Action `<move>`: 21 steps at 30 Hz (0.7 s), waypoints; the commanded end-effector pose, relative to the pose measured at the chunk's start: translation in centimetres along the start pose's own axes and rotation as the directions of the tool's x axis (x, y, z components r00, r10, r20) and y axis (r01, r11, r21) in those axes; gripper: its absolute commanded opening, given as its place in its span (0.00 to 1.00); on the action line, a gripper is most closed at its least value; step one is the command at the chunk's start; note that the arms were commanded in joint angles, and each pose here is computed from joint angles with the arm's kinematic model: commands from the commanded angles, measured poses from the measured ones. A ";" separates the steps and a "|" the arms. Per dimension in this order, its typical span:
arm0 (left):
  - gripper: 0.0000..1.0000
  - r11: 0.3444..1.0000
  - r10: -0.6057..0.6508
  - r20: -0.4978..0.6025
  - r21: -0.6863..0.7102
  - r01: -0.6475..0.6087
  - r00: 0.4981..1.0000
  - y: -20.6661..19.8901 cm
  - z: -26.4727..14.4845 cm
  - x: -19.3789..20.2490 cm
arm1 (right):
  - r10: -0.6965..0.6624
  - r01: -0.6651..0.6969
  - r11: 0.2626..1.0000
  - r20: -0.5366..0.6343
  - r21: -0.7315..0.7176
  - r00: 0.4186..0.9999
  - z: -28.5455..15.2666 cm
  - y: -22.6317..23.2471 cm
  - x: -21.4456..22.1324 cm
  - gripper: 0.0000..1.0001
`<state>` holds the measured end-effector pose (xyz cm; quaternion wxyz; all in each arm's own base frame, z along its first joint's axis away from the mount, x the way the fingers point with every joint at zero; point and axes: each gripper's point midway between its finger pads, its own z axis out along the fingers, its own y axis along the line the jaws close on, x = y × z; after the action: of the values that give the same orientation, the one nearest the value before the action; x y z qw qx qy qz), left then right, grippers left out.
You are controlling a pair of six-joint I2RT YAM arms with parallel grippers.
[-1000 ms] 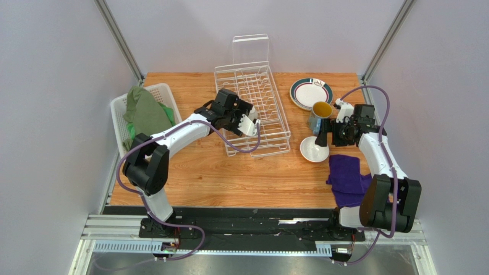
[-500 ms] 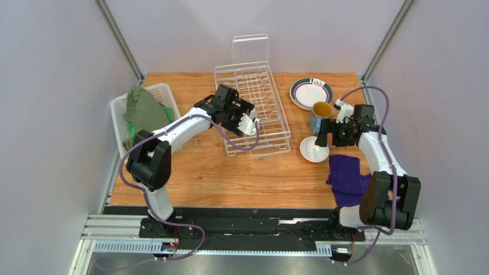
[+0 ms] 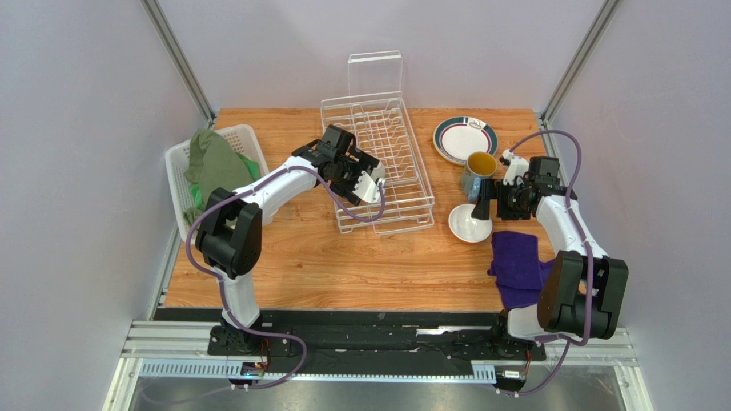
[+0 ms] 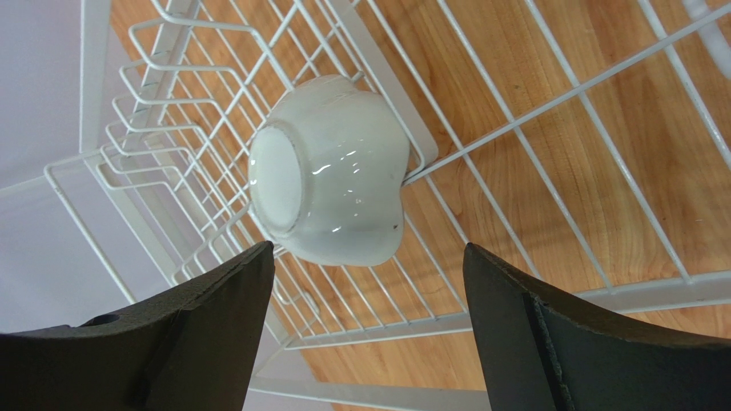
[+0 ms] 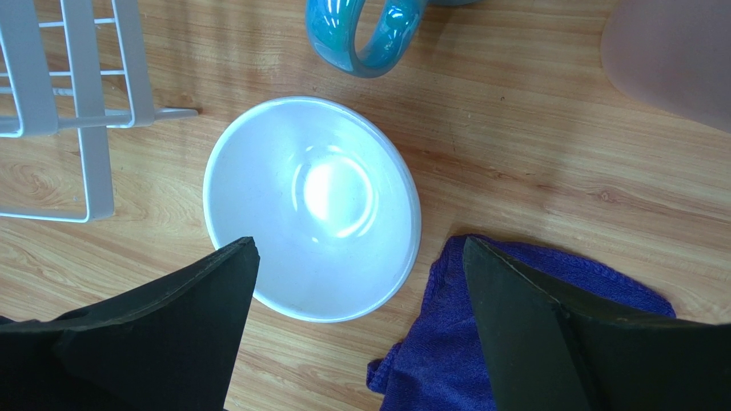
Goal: Unload the mixed dishes from the dish rack
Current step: Pick up the bowl from the dish rack.
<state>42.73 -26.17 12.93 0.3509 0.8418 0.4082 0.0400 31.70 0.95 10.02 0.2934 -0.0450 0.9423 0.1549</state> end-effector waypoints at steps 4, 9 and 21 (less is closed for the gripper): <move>0.89 0.999 0.045 0.069 -0.021 -0.044 0.997 1.1 0.1 -0.7 | 0.005 -0.005 1.000 0.026 -0.008 1.000 0.3 -0.3 -0.9 0.94; 0.89 0.998 0.057 0.067 -0.036 -0.055 0.996 1.3 0.5 -0.5 | 0.012 -0.011 1.000 0.022 -0.014 1.000 0.4 -0.3 -0.8 0.94; 0.89 0.993 0.109 0.066 -0.042 -0.106 0.992 1.5 1.5 -0.2 | 0.040 -0.040 0.999 0.007 -0.017 0.999 0.6 -0.8 -0.5 0.93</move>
<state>43.54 -26.62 11.79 0.3545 0.8523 0.3824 0.0397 31.62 0.47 8.75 0.2741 -0.0295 0.9473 0.1633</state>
